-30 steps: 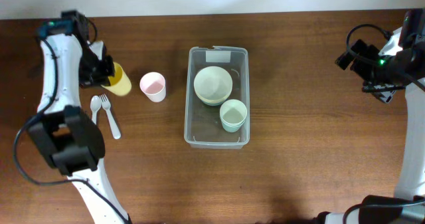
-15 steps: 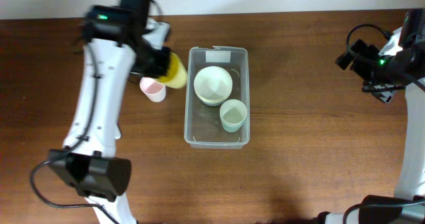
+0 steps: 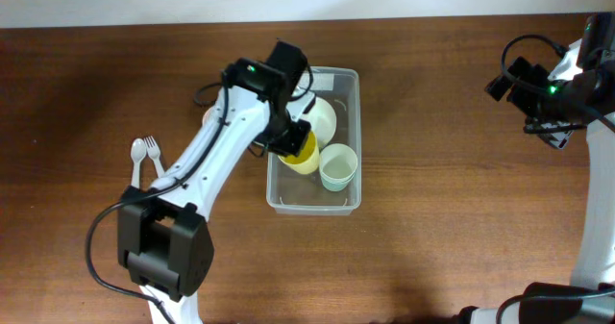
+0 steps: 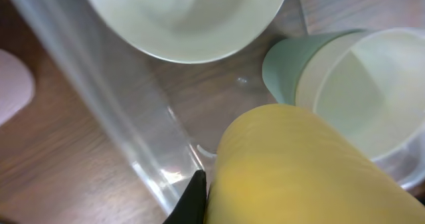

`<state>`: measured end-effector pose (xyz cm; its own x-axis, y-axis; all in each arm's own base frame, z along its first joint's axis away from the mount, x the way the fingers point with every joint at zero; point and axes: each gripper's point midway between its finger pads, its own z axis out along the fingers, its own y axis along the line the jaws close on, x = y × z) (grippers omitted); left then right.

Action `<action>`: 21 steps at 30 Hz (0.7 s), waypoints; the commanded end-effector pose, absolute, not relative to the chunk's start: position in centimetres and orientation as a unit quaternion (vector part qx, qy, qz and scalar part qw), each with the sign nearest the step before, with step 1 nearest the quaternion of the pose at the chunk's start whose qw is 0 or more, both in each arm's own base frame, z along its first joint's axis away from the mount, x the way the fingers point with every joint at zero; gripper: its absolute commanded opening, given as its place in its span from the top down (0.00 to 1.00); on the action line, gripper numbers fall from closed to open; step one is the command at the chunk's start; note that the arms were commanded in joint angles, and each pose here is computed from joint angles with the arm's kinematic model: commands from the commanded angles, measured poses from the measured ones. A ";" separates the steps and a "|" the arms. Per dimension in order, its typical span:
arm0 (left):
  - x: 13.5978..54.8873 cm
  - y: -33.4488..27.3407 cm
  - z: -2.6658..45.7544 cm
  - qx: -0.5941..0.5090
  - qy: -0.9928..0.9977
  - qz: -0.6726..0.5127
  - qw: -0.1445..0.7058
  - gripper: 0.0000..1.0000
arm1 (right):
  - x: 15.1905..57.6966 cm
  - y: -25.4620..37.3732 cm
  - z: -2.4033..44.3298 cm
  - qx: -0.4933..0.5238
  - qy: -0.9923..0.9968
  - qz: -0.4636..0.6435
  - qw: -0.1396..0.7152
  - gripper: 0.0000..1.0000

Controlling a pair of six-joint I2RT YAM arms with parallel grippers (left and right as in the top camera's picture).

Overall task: Pack container
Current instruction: 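Set the yellow cup down in the container beside the white cup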

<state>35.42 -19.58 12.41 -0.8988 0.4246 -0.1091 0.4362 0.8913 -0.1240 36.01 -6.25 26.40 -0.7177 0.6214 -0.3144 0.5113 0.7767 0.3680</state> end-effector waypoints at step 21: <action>35.8 -18.4 8.7 0.219 0.974 -0.038 0.043 0.84 | 36.0 -6.5 26.9 0.311 0.915 0.125 0.224 0.01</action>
<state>35.89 -18.77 9.43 -0.8987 0.4237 -0.1135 0.4326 0.8988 -0.0704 36.01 -6.25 26.40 -0.7175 0.6217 -0.3143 0.5115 0.7764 0.3681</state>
